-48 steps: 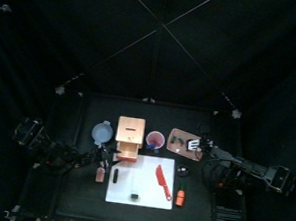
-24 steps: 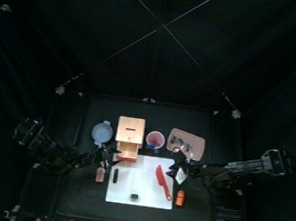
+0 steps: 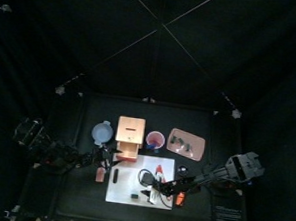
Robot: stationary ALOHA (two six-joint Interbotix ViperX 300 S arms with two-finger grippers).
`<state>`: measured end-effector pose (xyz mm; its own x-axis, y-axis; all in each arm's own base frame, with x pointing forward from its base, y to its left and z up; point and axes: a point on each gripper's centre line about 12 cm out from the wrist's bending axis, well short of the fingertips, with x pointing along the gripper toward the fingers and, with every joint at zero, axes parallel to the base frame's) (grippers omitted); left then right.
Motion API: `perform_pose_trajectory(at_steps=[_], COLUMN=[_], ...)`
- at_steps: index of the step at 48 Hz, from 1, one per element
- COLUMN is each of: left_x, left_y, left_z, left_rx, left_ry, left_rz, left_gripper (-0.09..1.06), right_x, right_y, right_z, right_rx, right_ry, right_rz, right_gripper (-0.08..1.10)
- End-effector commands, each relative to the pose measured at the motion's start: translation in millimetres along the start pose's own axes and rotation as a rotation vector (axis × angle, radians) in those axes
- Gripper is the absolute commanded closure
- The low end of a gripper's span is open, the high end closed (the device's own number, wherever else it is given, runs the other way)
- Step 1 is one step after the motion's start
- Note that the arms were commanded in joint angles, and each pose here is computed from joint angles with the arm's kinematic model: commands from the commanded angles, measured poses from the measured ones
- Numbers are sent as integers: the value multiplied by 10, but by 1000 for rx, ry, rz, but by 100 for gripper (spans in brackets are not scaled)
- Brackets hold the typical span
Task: Place sushi on board then cut the sushi with the knife then place the pieces on the plate
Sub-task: Place the 4 sushi pieces on the plate
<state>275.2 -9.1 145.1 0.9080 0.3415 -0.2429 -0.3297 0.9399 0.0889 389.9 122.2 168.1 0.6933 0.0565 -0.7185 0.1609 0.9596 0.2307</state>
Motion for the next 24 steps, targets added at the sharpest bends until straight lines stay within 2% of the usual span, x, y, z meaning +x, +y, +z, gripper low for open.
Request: perform_pose_trajectory(at_steps=[1, 14, 24], left_x=[22, 19, 18], left_y=[-4, -4, -7], left_z=[64, 58, 57], left_rx=[-9, -7, -9], left_ry=[-20, -18, -18], left_rz=[4, 2, 2], left_gripper=[14, 14, 14], right_x=[73, 256, 377], right_y=[165, 322, 339], right_z=[168, 117, 46], right_rx=[-37, -66, -73], right_ry=[-41, -29, -6], right_rz=[26, 62, 51], right_gripper=[25, 25, 25])
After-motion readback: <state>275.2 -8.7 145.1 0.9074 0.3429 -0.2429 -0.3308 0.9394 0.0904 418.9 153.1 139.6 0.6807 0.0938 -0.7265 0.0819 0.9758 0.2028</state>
